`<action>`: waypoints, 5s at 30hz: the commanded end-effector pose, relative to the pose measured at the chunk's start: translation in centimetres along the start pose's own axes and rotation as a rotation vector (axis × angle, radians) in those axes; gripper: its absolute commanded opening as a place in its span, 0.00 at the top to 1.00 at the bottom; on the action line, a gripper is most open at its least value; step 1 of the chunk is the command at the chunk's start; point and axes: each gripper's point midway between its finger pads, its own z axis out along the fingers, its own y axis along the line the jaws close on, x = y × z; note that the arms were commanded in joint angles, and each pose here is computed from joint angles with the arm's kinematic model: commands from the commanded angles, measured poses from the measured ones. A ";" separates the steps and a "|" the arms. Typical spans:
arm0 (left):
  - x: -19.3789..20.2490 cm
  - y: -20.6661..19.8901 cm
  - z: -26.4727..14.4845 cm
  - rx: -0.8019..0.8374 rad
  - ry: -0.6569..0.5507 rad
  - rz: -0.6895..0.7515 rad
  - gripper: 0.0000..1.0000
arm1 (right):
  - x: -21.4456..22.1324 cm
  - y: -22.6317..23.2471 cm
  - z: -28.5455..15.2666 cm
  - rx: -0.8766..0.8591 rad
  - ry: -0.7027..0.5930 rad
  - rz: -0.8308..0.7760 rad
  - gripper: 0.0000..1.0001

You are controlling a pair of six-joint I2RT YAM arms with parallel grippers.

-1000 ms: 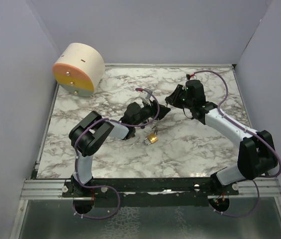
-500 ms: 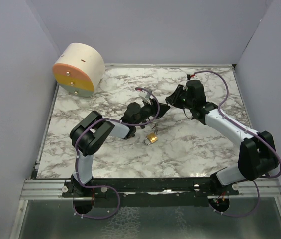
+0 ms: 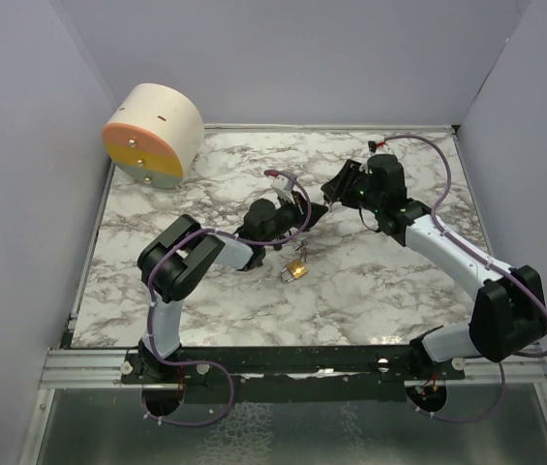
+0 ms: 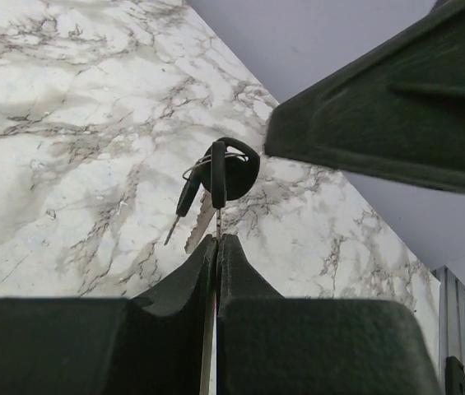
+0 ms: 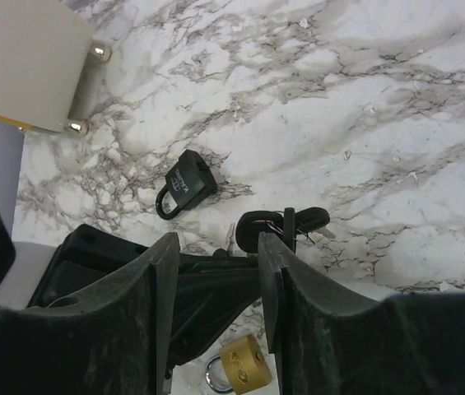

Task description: Unlock with the key

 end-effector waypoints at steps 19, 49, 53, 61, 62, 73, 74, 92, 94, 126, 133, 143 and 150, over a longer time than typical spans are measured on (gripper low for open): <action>-5.1 0.4 -5.3 0.250 0.456 0.157 1.00 | -2.6 2.2 -4.1 -0.389 -0.176 -0.273 0.50; -4.9 -3.5 -6.8 0.411 0.535 0.275 1.00 | 0.3 1.4 -0.4 -0.438 -0.074 -0.243 0.50; -5.5 -3.3 -6.5 0.384 0.520 0.294 1.00 | 0.9 0.9 0.0 -0.422 -0.045 -0.246 0.50; -8.6 -2.8 -4.9 0.297 0.428 0.310 1.00 | 1.1 -0.1 -0.5 -0.361 -0.027 -0.261 0.50; -8.9 -2.7 -4.8 0.289 0.420 0.308 1.00 | 1.1 -0.1 -0.6 -0.362 -0.026 -0.263 0.50; -9.3 -2.6 -4.4 0.295 0.413 0.301 1.00 | -1.0 -0.7 -1.9 -0.272 -0.106 -0.266 0.50; -9.2 -2.7 -4.5 0.301 0.417 0.298 1.00 | -1.3 -0.8 -2.1 -0.259 -0.121 -0.260 0.50; -7.5 -5.0 -6.0 0.482 0.447 0.230 1.00 | -1.9 4.4 -4.9 -0.595 -0.201 -0.292 0.51; -7.4 -5.1 -6.0 0.491 0.447 0.225 1.00 | -1.7 4.7 -4.9 -0.621 -0.194 -0.296 0.51; -6.8 -5.9 -5.8 0.550 0.466 0.161 1.00 | 0.3 5.5 -4.2 -0.757 -0.152 -0.268 0.73; -6.8 -6.1 -5.8 0.555 0.462 0.152 1.00 | 0.4 5.6 -4.3 -0.773 -0.151 -0.266 0.85; -7.1 -5.3 -5.0 0.493 0.439 0.116 0.69 | 0.3 5.5 -4.4 -0.759 -0.160 -0.257 0.99; -9.2 -2.5 -4.7 0.347 0.356 0.096 0.31 | 0.2 4.3 -4.0 -0.692 -0.161 -0.246 0.99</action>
